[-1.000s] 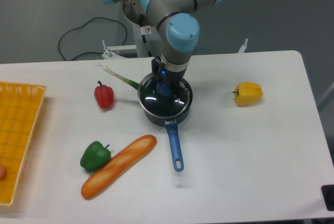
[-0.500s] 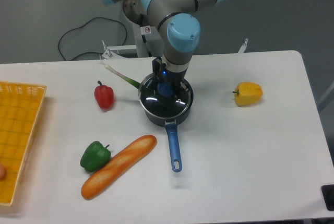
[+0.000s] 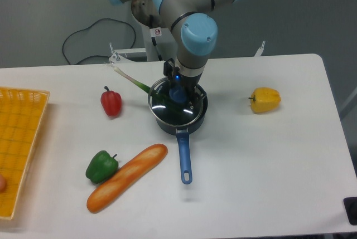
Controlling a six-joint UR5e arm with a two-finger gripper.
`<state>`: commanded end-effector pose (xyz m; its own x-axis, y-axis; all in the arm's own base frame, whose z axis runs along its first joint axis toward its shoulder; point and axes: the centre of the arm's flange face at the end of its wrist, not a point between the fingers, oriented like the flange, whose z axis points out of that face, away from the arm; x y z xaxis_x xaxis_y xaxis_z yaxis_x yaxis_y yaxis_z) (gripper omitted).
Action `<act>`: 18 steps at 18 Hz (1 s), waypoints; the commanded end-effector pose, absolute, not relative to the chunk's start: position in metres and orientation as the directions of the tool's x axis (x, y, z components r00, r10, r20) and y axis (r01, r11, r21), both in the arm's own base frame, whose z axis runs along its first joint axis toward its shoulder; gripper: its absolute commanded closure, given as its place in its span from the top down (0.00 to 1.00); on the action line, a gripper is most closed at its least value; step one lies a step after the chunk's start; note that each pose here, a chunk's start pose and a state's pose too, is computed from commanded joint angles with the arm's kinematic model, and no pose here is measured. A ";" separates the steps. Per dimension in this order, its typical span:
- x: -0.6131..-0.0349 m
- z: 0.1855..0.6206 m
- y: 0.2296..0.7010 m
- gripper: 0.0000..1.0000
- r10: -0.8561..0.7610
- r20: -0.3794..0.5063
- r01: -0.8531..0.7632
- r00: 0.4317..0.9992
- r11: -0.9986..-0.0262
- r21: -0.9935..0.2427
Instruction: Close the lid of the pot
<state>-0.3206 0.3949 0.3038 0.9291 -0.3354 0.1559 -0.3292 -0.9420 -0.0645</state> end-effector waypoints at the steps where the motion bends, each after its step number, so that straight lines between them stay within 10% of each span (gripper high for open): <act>1: -0.322 0.306 0.396 0.82 -0.337 0.151 -0.331 0.929 -0.941 -0.066; 3: -0.327 0.318 0.400 1.00 -0.339 0.125 -0.332 0.932 -0.940 -0.073; 18: -0.381 0.383 0.389 1.00 -0.304 -0.019 -0.304 0.953 -0.950 -0.075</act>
<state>-0.3812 0.3891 0.3835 0.9525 -0.3039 -0.0188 -0.3044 -0.9496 -0.0751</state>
